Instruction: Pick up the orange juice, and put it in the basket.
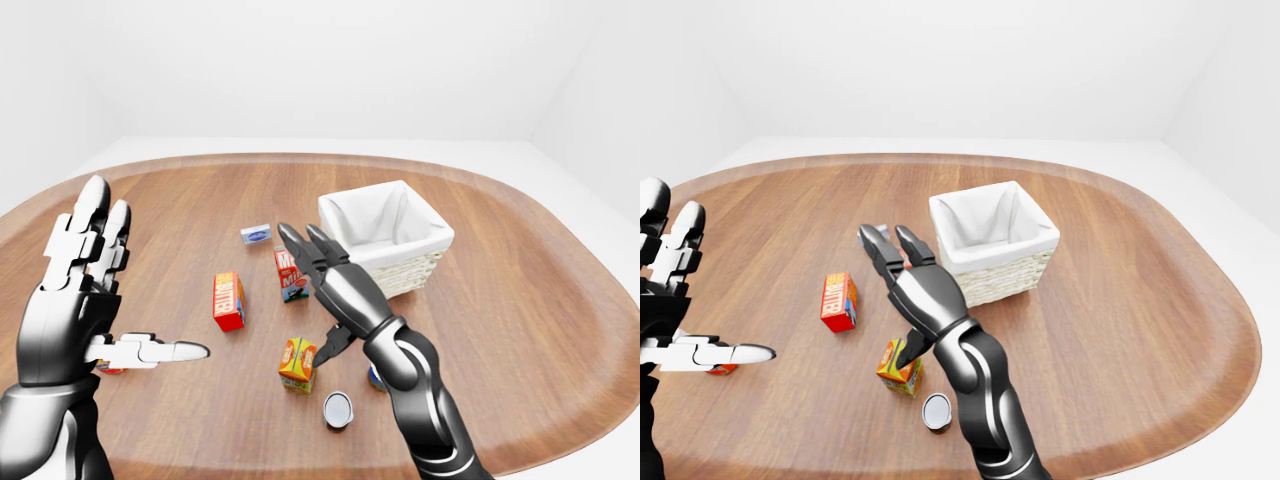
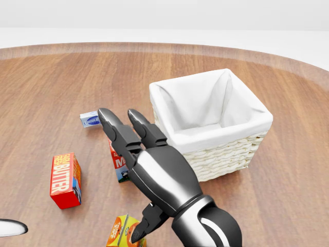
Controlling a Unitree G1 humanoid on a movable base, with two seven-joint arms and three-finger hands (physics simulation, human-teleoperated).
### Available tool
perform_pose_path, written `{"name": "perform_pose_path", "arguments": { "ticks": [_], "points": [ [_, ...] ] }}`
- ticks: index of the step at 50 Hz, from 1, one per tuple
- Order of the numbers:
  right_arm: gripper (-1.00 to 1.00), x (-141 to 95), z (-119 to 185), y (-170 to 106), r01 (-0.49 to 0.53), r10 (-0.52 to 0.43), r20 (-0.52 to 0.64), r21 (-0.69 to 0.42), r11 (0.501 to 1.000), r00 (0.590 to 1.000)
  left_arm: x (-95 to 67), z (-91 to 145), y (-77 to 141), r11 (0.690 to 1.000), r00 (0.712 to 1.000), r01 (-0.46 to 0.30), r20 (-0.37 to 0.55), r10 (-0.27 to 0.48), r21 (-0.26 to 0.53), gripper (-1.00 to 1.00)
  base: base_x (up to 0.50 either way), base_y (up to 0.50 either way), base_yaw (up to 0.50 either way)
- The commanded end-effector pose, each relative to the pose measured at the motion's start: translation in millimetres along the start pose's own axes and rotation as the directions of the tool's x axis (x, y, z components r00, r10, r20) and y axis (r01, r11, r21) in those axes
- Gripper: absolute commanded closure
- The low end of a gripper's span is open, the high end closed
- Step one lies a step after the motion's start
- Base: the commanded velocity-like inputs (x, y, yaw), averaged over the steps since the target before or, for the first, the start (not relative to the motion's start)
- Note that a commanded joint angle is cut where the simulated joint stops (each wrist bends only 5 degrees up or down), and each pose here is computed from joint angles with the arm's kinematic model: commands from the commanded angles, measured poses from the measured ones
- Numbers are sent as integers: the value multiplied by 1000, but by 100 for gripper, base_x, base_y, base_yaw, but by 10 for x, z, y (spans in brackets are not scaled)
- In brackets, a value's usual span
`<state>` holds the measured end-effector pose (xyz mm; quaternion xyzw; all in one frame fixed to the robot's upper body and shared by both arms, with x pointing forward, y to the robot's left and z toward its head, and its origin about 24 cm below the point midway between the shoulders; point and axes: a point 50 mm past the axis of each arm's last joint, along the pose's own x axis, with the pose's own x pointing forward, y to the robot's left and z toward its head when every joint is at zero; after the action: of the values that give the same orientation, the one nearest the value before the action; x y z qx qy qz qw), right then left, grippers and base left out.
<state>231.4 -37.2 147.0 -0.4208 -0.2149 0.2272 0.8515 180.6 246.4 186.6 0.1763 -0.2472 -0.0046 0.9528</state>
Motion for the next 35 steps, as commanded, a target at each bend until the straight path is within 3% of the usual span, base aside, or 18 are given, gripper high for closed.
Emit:
{"name": "perform_pose_path", "arguments": {
  "ticks": [1, 23, 35],
  "points": [
    [-100, 30, 21, 203, -80, 80, 15, -20, 997, 997, -2, 14, 0, 1000, 1000, 1, 5, -1, 3, -100, 0, 0, 0],
    [-100, -60, -186, 631, -178, 179, -33, 33, 984, 983, -1, 0, 0, 1000, 1000, 2, -1, -2, 1, -100, 0, 0, 0],
    [-100, -97, -405, 848, -204, 214, -116, 91, 975, 970, -1, 0, 0, 1000, 1000, 1, 0, -1, 0, -100, 0, 0, 0]
  ]
}}
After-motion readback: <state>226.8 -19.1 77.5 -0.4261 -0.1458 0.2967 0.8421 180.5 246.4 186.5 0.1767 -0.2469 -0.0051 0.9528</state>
